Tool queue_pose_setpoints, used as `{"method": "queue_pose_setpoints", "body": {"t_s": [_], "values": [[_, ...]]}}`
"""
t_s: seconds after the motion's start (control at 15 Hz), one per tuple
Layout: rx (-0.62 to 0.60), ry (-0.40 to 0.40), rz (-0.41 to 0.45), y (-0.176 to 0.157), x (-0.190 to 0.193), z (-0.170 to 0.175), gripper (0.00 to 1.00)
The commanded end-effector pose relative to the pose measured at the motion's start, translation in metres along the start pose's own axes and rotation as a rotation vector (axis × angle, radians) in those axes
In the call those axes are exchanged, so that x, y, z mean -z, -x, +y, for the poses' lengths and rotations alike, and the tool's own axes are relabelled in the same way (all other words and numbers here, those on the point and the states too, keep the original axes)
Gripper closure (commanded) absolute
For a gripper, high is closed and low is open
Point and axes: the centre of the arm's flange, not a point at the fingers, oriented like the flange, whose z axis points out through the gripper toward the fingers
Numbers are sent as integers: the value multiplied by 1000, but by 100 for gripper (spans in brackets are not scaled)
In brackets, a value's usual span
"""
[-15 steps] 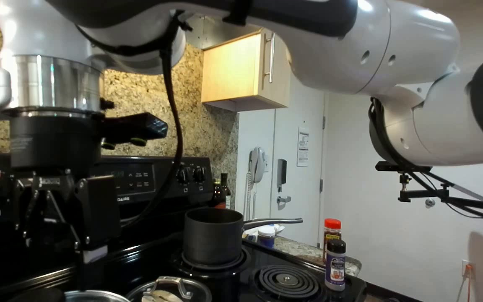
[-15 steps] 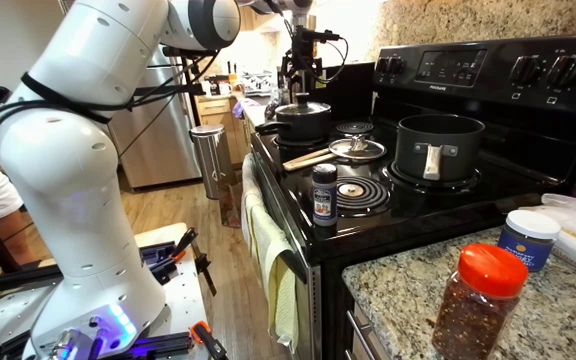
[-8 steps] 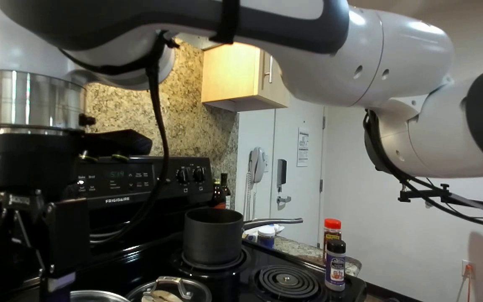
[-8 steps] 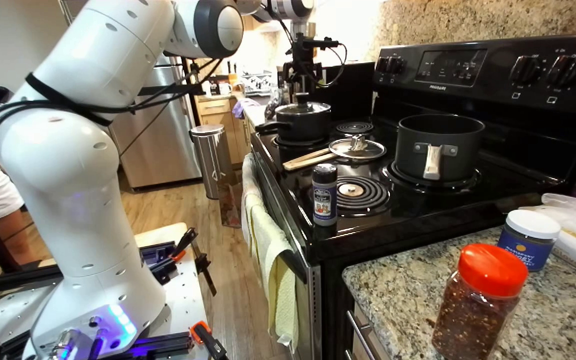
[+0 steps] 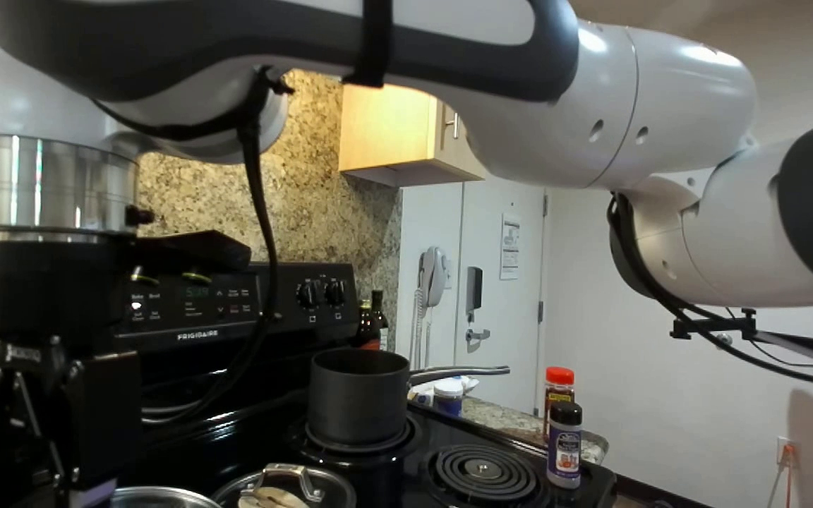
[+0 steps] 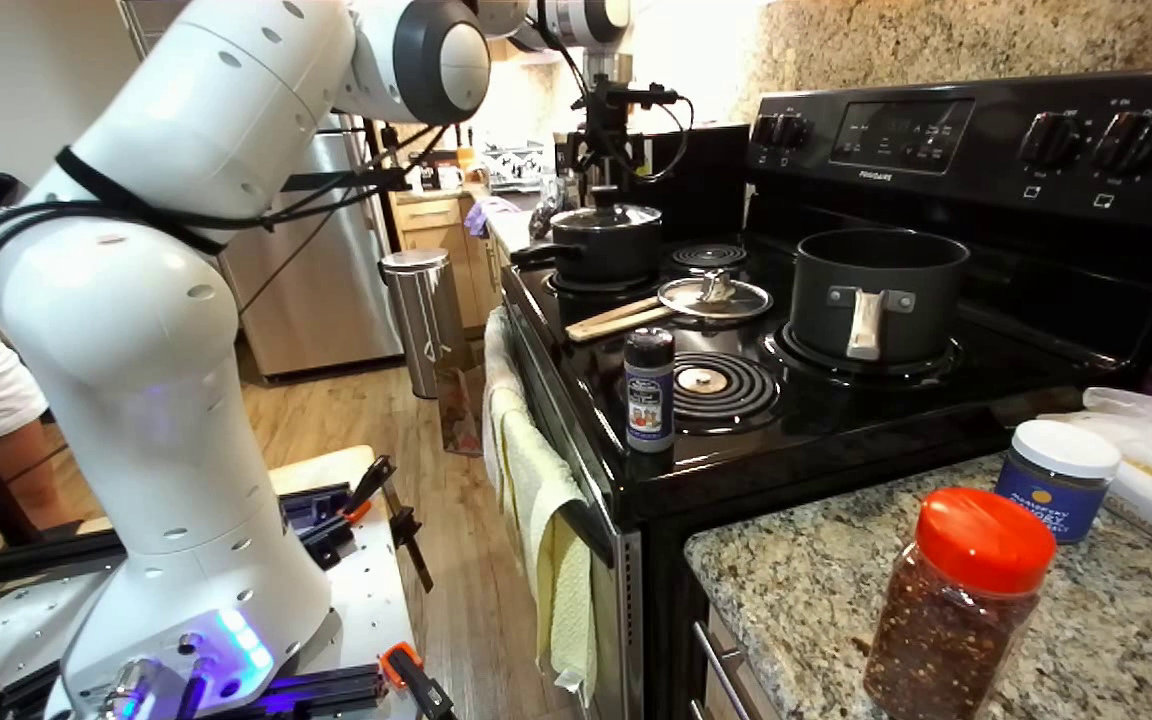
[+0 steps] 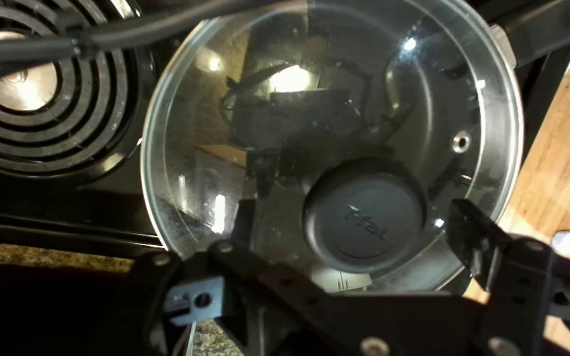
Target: Move the lid from the pot on the left to the stovetop
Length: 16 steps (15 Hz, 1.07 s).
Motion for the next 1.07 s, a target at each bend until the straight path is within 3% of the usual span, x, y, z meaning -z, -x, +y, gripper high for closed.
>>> {"method": "queue_pose_setpoints", "body": {"t_s": [0.0, 0.33, 1.0], "values": [[-9, -8, 38, -12, 7, 17, 33], [-13, -10, 39, -14, 7, 17, 66], [-10, -33, -24, -15, 19, 5, 66]]}}
